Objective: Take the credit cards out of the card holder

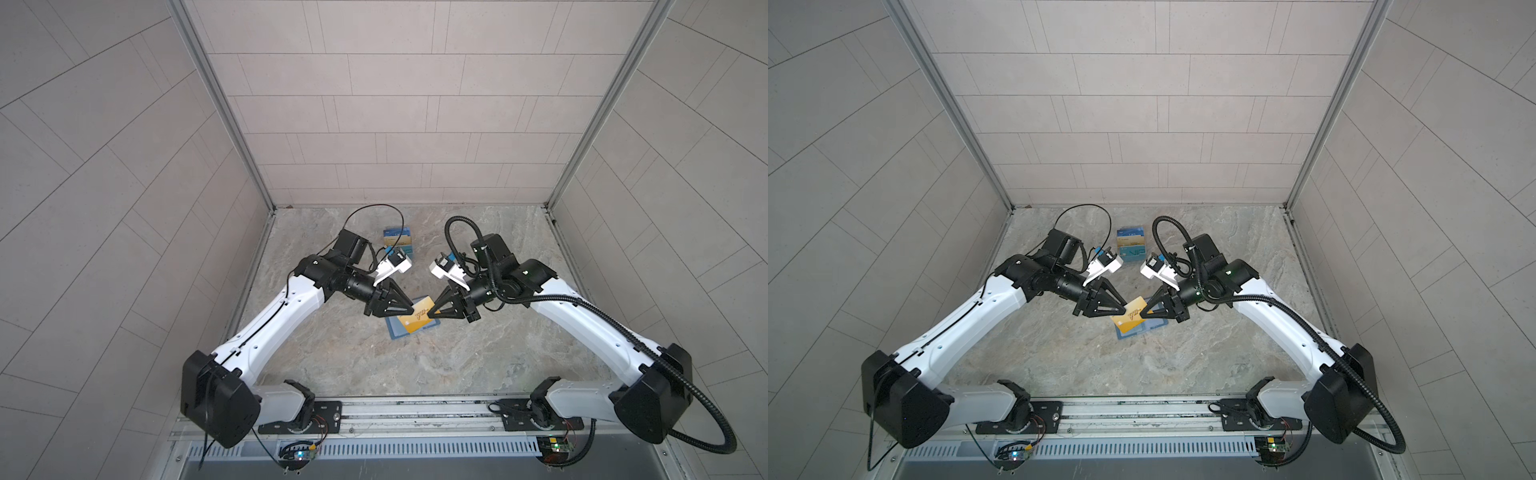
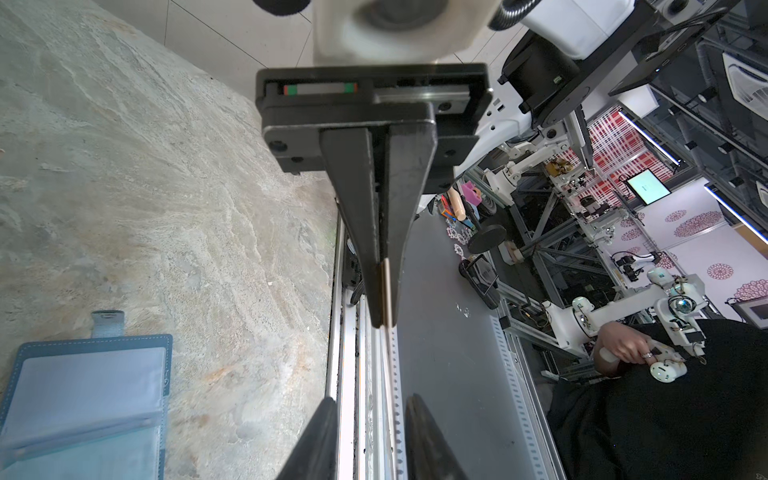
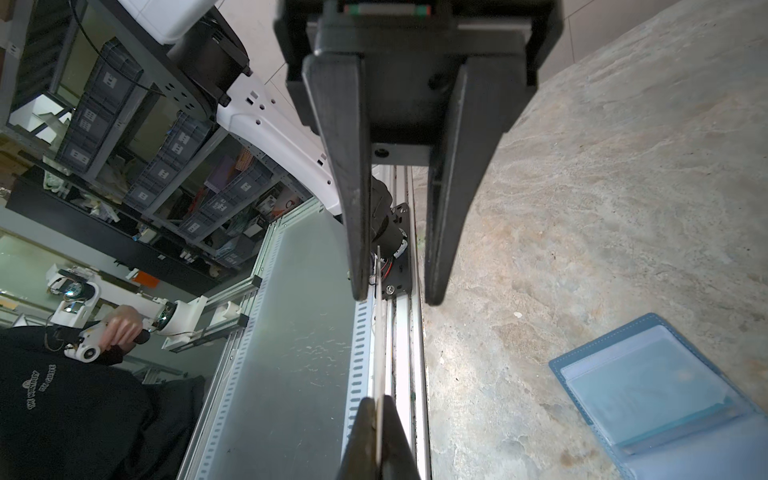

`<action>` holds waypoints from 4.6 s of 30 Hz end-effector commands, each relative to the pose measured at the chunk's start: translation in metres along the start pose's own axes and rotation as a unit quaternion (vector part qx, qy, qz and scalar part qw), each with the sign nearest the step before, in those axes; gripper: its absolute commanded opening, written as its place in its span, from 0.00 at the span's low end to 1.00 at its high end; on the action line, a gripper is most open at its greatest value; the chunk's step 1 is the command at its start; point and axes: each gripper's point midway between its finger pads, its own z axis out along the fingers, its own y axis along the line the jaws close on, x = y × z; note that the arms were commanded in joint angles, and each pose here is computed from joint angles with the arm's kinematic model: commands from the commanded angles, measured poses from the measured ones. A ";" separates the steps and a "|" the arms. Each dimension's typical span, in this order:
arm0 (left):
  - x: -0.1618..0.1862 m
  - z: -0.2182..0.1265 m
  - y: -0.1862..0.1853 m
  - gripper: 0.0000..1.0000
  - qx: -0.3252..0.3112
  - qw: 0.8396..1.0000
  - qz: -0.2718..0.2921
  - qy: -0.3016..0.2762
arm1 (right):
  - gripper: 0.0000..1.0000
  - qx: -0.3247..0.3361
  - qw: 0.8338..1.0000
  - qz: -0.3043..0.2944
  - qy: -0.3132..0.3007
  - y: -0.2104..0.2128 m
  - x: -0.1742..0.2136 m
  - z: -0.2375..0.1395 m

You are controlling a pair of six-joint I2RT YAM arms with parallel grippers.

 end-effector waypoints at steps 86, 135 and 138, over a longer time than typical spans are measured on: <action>-0.051 -0.083 0.344 0.00 -0.397 0.856 0.211 0.254 | 0.68 0.555 0.823 0.119 -0.041 -0.138 0.063 -0.110; -0.029 -0.061 0.396 0.08 -0.408 0.842 0.209 0.284 | 0.68 0.560 0.817 0.126 -0.061 -0.132 0.075 -0.114; -0.027 -0.062 0.398 0.08 -0.412 0.840 0.207 0.287 | 0.68 0.561 0.816 0.126 -0.059 -0.132 0.076 -0.114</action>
